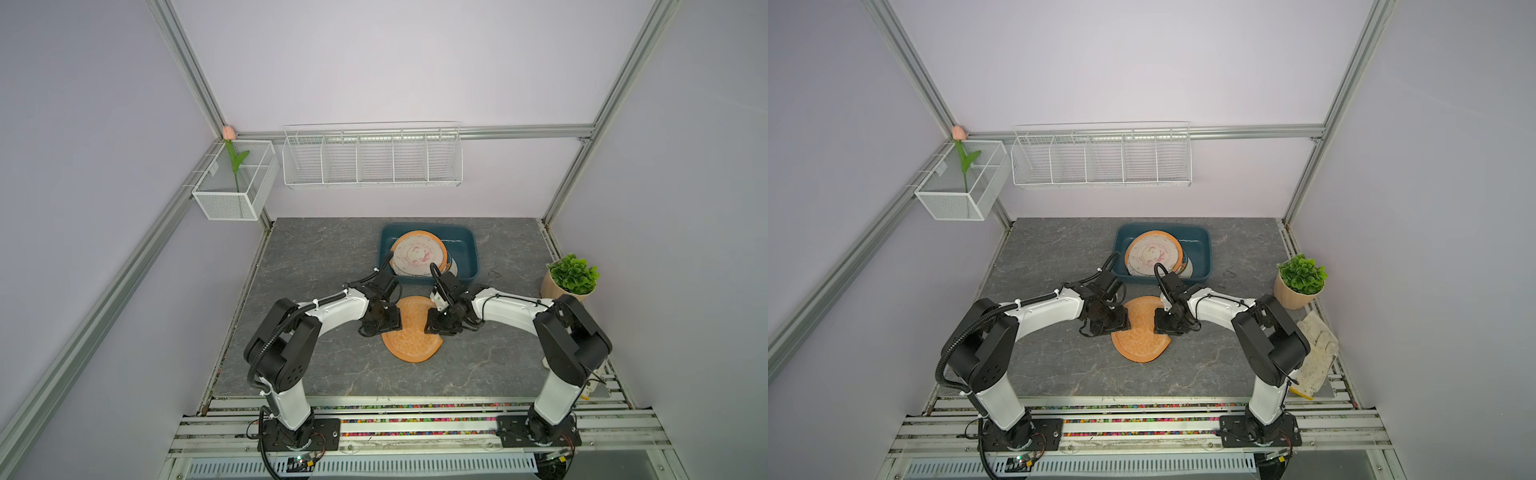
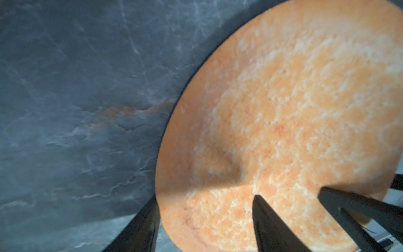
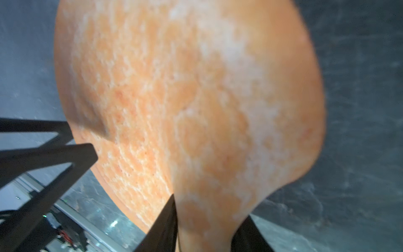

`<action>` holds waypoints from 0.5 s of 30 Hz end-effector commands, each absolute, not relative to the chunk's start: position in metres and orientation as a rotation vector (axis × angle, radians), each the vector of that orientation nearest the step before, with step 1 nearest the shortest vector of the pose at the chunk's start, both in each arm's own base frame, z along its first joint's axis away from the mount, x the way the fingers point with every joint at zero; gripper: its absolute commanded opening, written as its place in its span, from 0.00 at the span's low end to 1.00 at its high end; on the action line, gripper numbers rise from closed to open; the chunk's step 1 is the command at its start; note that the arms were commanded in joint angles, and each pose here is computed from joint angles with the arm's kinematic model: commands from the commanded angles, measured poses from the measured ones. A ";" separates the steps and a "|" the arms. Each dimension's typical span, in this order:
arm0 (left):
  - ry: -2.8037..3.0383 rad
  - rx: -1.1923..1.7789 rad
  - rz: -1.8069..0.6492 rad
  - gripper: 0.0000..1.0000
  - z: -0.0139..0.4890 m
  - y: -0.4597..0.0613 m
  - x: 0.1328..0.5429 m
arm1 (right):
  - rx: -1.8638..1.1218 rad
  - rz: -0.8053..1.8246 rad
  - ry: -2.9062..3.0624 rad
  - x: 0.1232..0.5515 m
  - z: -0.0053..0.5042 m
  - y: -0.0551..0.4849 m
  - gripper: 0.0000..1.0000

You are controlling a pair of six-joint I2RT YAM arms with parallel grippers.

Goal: Put the coasters into the storage box
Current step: Pick up the coaster from the center of the board.

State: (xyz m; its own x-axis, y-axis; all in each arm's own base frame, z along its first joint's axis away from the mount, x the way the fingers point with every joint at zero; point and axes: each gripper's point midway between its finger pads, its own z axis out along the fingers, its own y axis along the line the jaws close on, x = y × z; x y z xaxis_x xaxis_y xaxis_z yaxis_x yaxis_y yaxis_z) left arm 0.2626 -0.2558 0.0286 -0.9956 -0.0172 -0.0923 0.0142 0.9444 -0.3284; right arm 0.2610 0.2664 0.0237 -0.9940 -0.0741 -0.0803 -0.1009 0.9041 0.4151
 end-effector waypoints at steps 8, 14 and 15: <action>2.985 -0.017 -0.652 0.80 0.028 -0.264 0.255 | -0.228 0.640 3.022 0.242 0.034 0.263 0.09; 2.915 -0.105 -0.662 0.88 0.045 -0.239 0.266 | -0.255 0.610 2.947 0.246 0.082 0.249 0.08; 2.908 -0.113 -0.662 0.88 0.047 -0.235 0.268 | -0.256 0.613 2.928 0.249 0.092 0.248 0.09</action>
